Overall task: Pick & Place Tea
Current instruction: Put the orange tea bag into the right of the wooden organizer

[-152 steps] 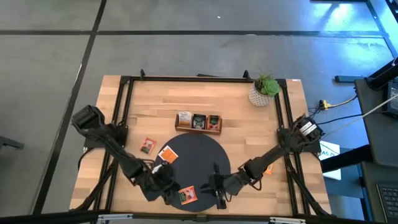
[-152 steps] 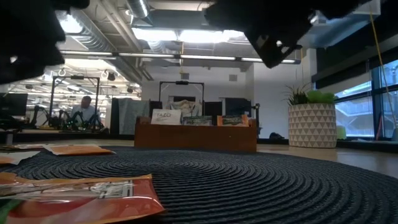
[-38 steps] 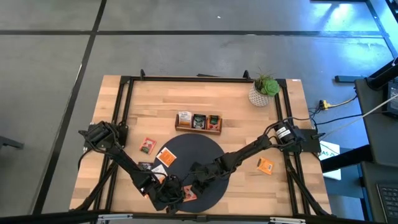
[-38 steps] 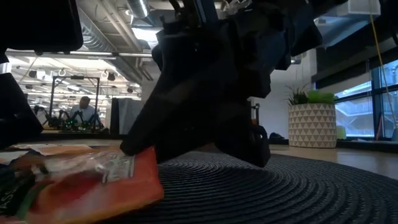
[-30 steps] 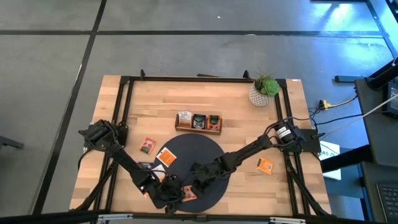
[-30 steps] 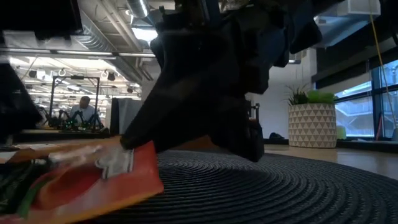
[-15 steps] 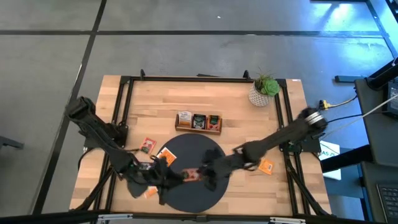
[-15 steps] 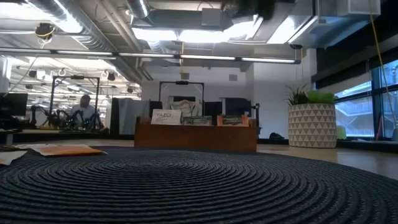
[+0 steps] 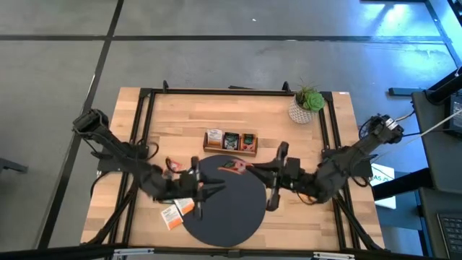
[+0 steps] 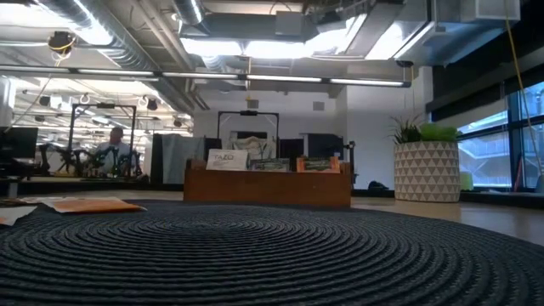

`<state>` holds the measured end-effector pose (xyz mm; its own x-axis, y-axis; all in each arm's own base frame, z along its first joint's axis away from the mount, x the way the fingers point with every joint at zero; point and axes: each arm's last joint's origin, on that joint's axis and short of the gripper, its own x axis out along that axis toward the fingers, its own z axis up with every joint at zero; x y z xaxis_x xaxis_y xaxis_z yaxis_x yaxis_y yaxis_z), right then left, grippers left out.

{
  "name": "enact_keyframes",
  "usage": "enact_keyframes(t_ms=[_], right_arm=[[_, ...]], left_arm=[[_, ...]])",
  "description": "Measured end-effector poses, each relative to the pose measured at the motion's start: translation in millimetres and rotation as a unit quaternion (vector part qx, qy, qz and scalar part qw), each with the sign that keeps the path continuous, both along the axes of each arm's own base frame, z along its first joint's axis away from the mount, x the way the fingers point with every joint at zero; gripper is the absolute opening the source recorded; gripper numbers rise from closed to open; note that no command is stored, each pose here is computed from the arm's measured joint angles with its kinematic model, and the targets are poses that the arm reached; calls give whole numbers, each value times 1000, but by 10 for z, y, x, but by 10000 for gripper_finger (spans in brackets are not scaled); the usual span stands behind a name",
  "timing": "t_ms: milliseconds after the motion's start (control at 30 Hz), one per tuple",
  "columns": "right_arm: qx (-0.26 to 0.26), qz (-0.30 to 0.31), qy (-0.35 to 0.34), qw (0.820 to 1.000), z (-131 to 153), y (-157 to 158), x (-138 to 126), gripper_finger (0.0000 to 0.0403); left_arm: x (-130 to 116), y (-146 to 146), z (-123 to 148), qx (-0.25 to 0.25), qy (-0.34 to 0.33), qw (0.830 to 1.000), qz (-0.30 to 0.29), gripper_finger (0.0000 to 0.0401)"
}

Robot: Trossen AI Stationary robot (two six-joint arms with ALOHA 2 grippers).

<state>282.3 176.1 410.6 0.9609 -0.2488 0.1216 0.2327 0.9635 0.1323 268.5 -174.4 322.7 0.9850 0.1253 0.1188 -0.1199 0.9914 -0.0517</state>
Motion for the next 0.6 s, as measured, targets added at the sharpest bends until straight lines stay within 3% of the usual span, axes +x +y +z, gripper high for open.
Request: enact_keyframes(t_ms=[133, 267, 467, 600], right_arm=[[-56, 12, -48, 997, 121, -98, 57, 11], [-88, 12, -77, 993, 185, -223, 116, 11], [-111, 28, -103, 988, 219, -449, 231, 11], [-113, 40, -105, 987, 167, -571, 354, 12]], left_arm=[[80, 176, 213, 82, -104, 990, -43, 66], [90, 347, 361, 121, -174, 977, 2, 66], [145, 542, 377, 133, -157, 974, 96, 66], [175, 616, 378, 116, -160, 975, 101, 66]])
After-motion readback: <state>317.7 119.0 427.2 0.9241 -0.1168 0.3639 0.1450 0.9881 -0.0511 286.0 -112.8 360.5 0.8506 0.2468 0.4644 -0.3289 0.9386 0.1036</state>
